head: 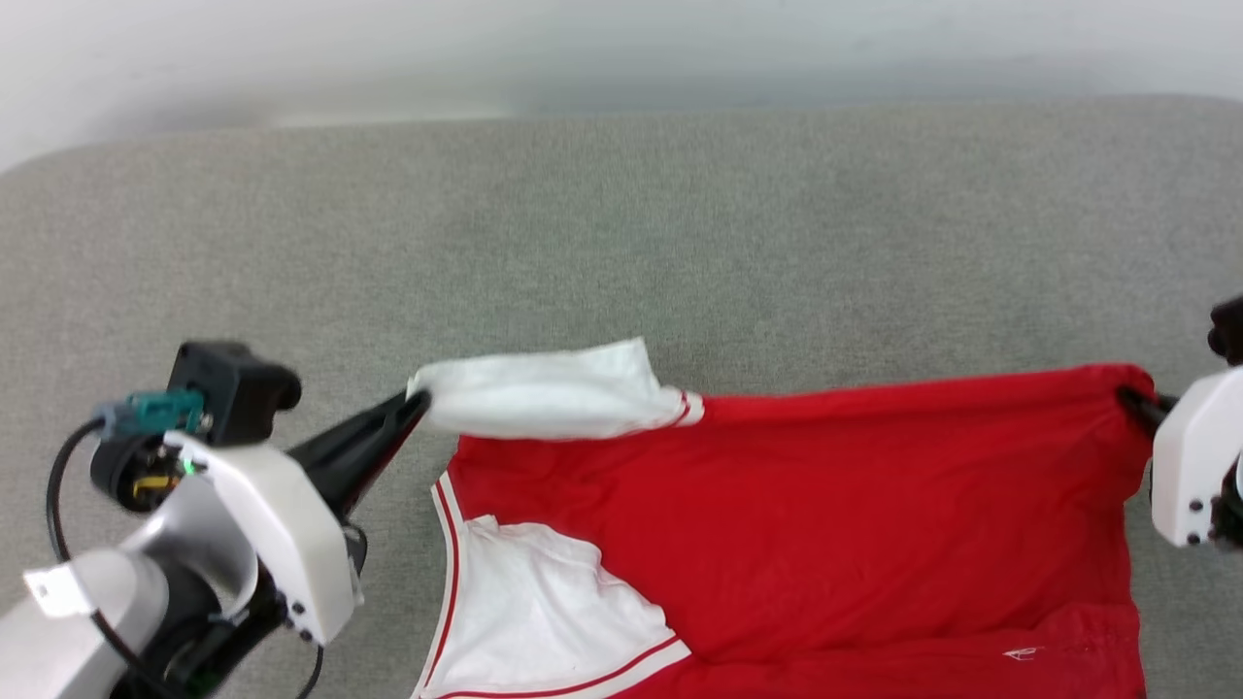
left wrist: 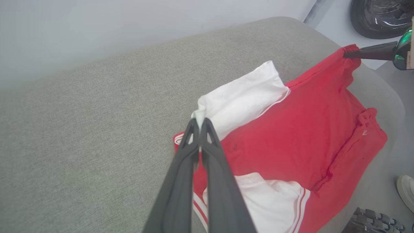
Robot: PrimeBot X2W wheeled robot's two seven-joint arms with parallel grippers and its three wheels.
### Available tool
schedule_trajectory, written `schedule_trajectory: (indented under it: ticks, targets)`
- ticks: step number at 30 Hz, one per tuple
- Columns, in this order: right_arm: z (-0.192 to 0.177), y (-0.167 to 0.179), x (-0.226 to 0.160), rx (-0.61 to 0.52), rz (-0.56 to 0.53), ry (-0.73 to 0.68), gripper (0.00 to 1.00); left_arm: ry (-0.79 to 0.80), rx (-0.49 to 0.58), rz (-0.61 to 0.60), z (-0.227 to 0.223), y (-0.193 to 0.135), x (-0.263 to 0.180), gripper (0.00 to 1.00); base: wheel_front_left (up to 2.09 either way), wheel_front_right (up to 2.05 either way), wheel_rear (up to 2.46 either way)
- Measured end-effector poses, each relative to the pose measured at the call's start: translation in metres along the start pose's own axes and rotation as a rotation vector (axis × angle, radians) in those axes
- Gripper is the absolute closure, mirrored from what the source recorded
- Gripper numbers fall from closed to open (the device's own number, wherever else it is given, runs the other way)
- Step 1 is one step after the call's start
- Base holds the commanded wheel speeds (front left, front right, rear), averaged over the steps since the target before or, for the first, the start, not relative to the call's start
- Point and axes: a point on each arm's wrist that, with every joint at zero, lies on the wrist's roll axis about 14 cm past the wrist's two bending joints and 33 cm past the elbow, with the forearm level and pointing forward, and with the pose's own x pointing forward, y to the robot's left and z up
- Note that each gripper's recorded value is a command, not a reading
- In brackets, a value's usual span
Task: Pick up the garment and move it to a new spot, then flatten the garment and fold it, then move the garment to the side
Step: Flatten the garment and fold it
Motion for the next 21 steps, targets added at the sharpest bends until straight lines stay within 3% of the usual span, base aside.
schedule_trajectory:
  ticks: [8, 15, 21]
  targets:
    - [-0.035, 0.018, -0.039, 0.042, 0.035, -0.019, 1.00, 0.066, -0.102, 0.027, -0.039, -0.018, -0.037, 1.00, 0.00, 0.00, 0.00]
    - [-0.087, 0.029, -0.056, 0.081, 0.058, 0.092, 1.00, 0.217, -0.177, 0.051, -0.098, -0.027, -0.059, 1.00, 0.00, 0.00, 0.00]
    - [-0.114, 0.028, -0.061, 0.032, 0.057, 0.175, 1.00, 0.326, -0.207, 0.035, -0.135, -0.036, -0.066, 1.00, 0.00, 0.00, 0.00]
